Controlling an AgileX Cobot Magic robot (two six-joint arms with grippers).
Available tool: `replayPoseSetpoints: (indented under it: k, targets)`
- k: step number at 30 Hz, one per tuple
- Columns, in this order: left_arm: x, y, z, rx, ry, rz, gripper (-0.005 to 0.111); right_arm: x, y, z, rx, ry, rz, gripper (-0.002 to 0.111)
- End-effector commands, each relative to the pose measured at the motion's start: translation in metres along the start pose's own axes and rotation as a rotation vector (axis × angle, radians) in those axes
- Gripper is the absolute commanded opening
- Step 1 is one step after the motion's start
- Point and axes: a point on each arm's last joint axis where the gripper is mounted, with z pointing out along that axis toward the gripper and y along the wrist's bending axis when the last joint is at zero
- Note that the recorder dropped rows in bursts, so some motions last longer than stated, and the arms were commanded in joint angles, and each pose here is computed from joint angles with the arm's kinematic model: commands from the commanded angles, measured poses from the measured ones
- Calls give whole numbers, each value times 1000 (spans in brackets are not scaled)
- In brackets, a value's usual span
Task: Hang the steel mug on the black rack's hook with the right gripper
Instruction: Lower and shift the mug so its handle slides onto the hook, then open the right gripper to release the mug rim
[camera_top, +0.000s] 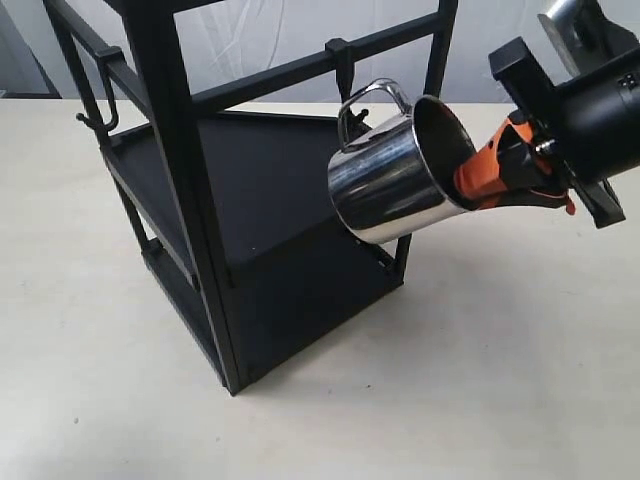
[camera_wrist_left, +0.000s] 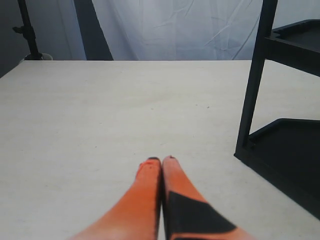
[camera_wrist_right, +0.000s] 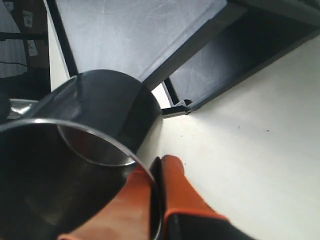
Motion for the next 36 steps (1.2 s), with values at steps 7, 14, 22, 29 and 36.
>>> replayPoseSetpoints:
  k: [7,14,22,29,36]
  targets:
    - [-2,0,-1,3,-23,-16,2,-13,-16,17,-44,36,47,-1]
    - [-2,0,-1,2,-25,-16,2,-5,-32,33,-100,73,94,-1]
    - [-2,0,-1,2,-25,-16,2,-1,-34,35,-106,80,100,-1]
    - [-2,0,-1,2,-25,-16,2,-2,-34,35,-110,78,101,-1]
    - [-2,0,-1,2,-25,-16,2,-2,-34,35,-110,78,103,-1]
